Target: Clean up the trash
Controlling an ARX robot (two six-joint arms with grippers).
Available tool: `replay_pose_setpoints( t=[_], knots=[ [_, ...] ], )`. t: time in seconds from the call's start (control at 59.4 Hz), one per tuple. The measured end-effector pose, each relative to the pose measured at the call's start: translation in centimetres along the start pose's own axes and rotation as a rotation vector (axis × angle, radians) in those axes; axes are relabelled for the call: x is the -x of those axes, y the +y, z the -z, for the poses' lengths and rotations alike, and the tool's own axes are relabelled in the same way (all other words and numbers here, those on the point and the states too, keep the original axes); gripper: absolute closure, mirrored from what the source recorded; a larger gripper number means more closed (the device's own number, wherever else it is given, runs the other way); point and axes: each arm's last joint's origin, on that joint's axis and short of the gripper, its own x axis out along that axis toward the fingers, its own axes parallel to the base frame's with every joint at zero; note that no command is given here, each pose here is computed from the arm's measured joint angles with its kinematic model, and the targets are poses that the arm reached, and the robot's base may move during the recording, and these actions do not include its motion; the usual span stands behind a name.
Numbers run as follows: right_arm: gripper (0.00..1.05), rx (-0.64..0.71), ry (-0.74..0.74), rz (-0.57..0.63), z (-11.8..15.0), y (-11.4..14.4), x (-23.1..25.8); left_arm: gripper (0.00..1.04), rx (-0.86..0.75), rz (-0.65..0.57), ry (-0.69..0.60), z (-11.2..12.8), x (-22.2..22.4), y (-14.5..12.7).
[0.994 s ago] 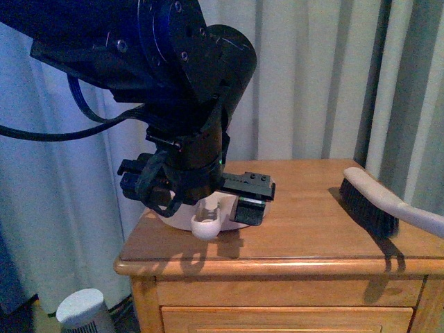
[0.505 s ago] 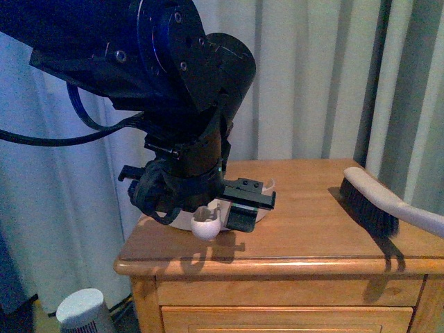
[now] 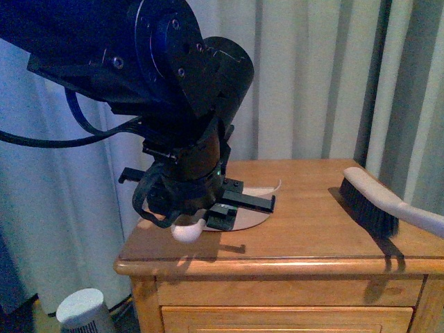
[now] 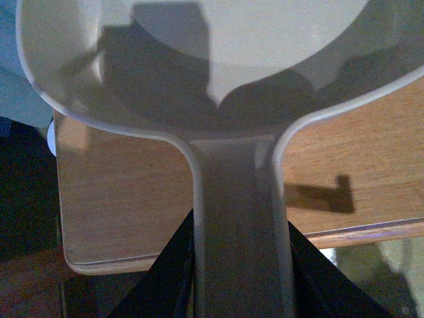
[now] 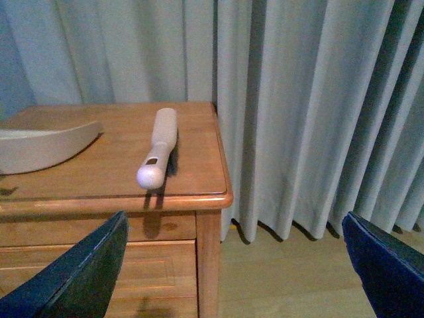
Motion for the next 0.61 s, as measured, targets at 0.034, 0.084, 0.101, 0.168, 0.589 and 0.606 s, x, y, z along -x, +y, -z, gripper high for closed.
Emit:
replay_pose_setpoints(
  t=[0.034,0.084,0.101,0.168,0.589,0.606],
  knots=[
    [0.07,0.000,0.000,0.000,0.0,0.0,0.0,0.77,0.001,0.001,0.001,0.1,-0.1,0.0],
    [0.07,0.000,0.000,0.000,0.0,0.0,0.0,0.77,0.001,0.004,-0.005,0.2,-0.2,0.2],
    [0.07,0.000,0.000,0.000,0.0,0.0,0.0,0.77,0.001,0.004,-0.007,0.2,-0.2,0.2],
    [0.07,0.000,0.000,0.000,0.0,0.0,0.0,0.77,0.003,0.005,-0.031,0.1,-0.1,0.4],
    [0.07,0.000,0.000,0.000,0.0,0.0,0.0,0.77,-0.070,0.011,-0.475,-1.4,5.9,1.5],
    [0.07,0.000,0.000,0.000,0.0,0.0,0.0,0.77,-0.075,0.009,-0.506,-1.4,6.5,1.5]
  ],
)
